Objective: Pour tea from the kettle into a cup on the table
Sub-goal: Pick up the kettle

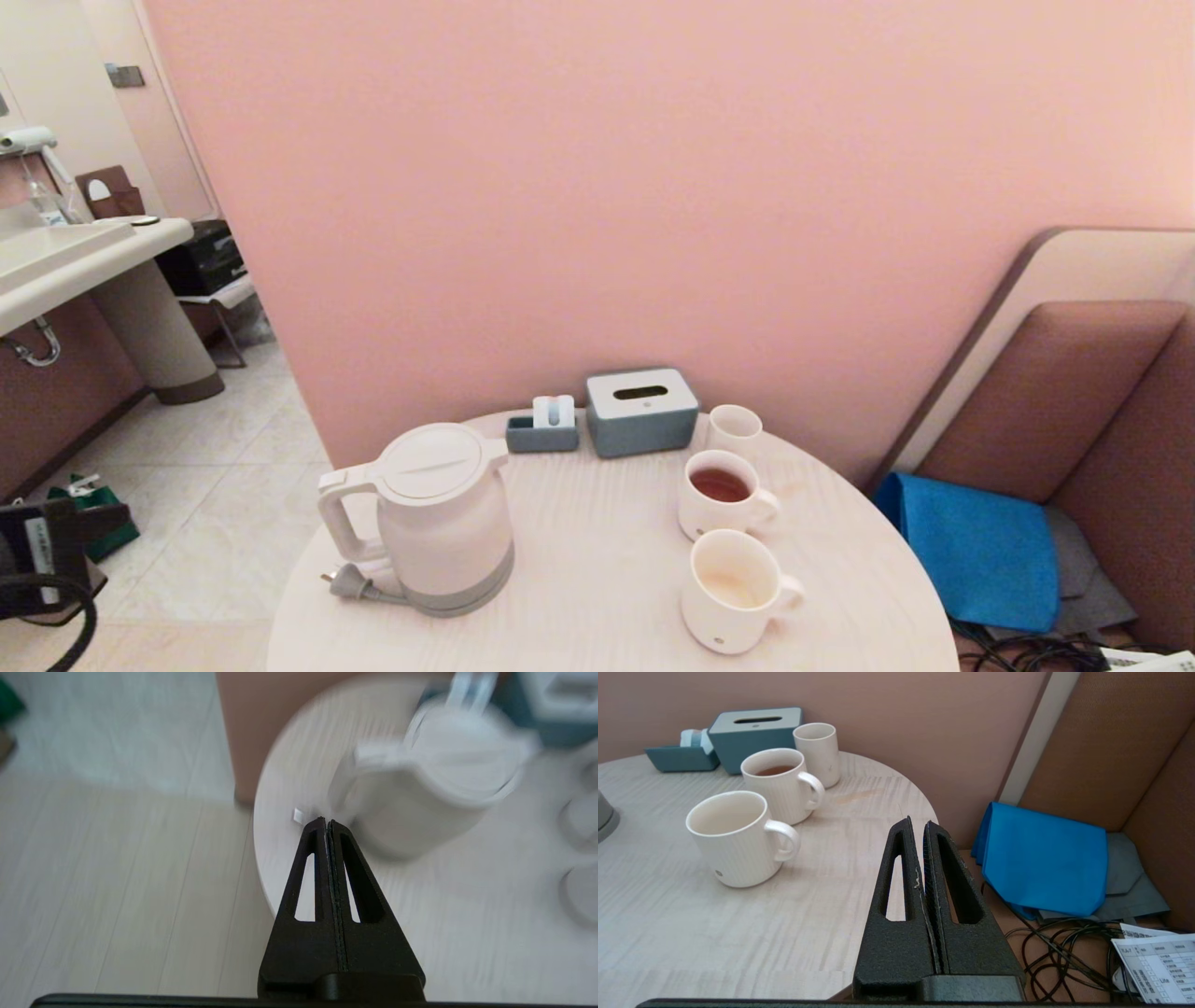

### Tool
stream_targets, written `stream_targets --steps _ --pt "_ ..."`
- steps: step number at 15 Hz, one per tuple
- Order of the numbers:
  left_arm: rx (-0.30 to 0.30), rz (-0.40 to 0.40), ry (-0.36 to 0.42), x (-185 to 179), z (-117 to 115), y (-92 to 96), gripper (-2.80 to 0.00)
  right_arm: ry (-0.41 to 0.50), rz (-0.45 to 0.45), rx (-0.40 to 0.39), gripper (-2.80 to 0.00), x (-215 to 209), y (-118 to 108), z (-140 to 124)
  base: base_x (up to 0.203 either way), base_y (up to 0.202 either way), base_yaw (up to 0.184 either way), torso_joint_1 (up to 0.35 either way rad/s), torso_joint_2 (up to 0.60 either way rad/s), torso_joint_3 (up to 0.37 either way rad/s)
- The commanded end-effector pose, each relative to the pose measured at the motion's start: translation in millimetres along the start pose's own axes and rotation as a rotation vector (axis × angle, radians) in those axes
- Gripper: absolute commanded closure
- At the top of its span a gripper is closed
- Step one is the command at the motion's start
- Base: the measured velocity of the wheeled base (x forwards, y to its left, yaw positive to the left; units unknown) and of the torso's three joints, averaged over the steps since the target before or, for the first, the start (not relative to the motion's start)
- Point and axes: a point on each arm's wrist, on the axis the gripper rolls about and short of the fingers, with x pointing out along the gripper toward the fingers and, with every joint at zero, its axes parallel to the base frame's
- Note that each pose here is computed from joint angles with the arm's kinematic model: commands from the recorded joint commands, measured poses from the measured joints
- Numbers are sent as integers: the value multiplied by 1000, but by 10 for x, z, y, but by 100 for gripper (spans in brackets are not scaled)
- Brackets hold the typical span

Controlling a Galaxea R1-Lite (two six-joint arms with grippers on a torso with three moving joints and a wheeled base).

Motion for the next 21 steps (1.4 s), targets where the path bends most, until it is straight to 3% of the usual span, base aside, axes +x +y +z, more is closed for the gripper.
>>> stream_targets --steps 1,4,8,11,14,18,21 --pt "-2 27 171 417 -76 -14 0 1 0 0 0 1 0 0 0 0 0 0 0 0" --pt "-48 14 223 747 -150 -83 0 1 0 0 0 1 0 0 0 0 0 0 0 0" --pt "-17 -53 140 931 -414 -140 0 1 0 0 0 1 0 0 0 0 0 0 0 0" --pt "21 -82 114 1169 -648 -144 0 1 0 0 0 1 0 0 0 0 0 0 0 0" --pt "24 -167 94 1209 -809 -137 0 1 0 0 0 1 0 0 0 0 0 0 0 0" --pt "38 -169 119 1426 -993 -127 0 1 0 0 0 1 0 0 0 0 0 0 0 0" --pt "48 -168 89 1519 -1120 -108 0 1 0 0 0 1 0 0 0 0 0 0 0 0"
